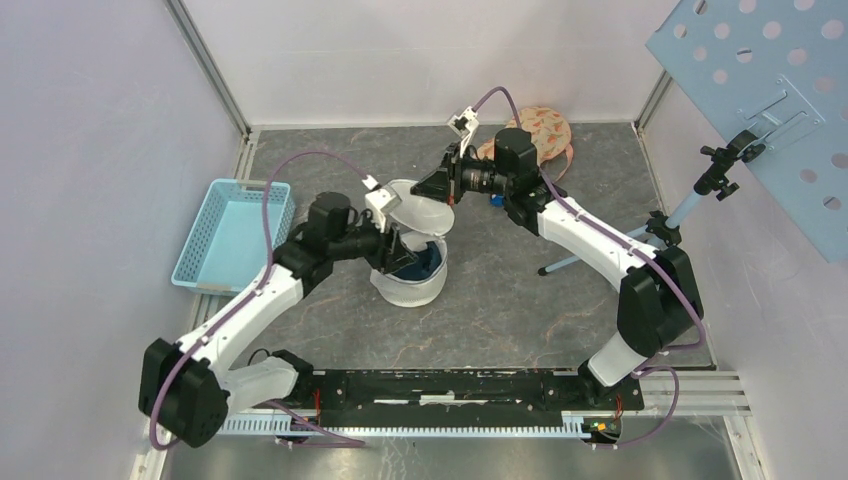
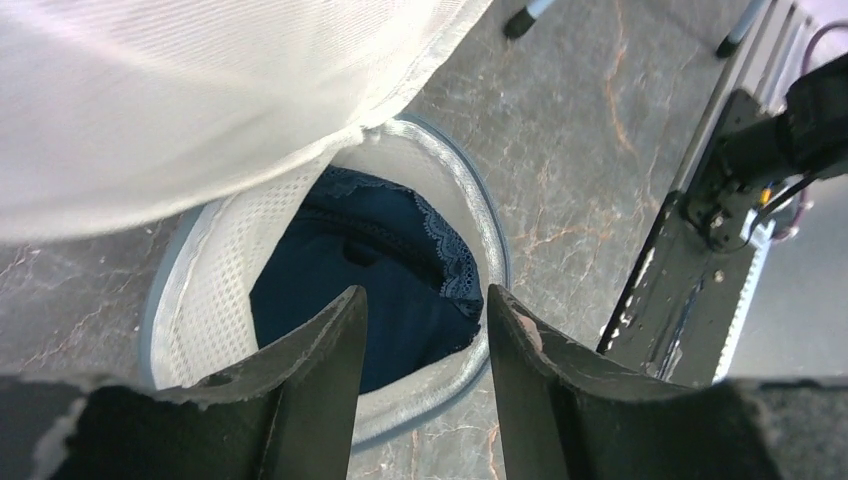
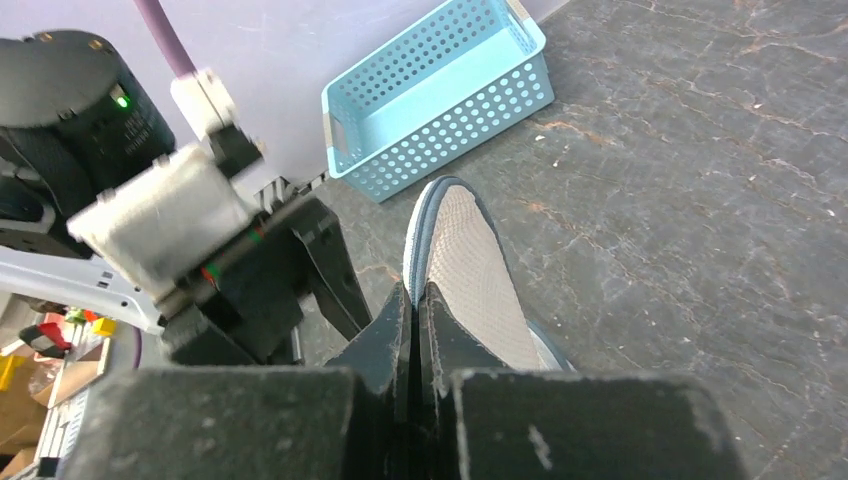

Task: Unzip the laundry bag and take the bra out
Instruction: Open the laundry bag at the center of the board.

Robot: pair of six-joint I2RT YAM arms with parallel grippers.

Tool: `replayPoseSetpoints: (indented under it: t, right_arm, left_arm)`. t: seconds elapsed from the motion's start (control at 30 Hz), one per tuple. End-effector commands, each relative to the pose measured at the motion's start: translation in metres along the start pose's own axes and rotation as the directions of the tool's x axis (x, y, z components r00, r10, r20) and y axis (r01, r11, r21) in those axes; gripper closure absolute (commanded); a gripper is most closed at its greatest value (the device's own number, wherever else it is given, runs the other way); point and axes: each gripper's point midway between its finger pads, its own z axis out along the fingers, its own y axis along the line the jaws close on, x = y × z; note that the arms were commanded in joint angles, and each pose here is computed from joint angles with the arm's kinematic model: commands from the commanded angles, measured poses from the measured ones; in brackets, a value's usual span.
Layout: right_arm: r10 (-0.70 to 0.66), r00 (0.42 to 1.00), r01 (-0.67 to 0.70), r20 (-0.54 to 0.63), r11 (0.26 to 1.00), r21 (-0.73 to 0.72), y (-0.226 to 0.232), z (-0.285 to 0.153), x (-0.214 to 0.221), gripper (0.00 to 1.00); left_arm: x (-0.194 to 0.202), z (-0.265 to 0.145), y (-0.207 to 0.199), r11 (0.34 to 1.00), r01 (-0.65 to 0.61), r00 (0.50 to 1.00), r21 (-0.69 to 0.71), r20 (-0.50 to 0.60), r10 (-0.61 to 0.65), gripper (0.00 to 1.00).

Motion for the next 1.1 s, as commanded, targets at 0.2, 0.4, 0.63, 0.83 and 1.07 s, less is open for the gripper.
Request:
replayPoseSetpoints:
  t: [0.2,0.4,0.63,0.83,1.07]
  right_arm:
    - [0.04,0.998,-0.04,0.047,0.999,-0.004,0.001,-0.002,-0.004,1.0]
    - [0.094,0.994,-0.097,0.052,0.993,0.063,-0.012,-0.003,0.003,1.0]
    - [0.188,0.979,-0.2,0.079,0.959,0.202,-0.031,-0.007,0.001,1.0]
    - [0.29,0.95,-0.31,0.117,0.92,0.241,-0.033,-0.011,0.003,1.0]
    - [0.346,0.924,-0.378,0.163,0.891,0.251,-0.033,-0.018,0.0,1.0]
  left_arm:
    - [0.004,0.041,0.002,0.996,-0.067,0.994,-0.065,-0.093,0.06,0.39]
    - [0.01,0.054,0.003,0.995,-0.013,0.994,-0.102,-0.11,0.002,0.38]
    - [-0.001,0.059,0.006,0.986,0.042,0.995,-0.162,-0.088,-0.057,0.38]
    - [-0.009,0.059,0.006,0.975,0.085,0.992,-0.206,-0.071,-0.102,0.34]
    - [-0.019,0.057,-0.007,0.974,0.043,0.997,-0.224,-0.053,-0.056,0.33]
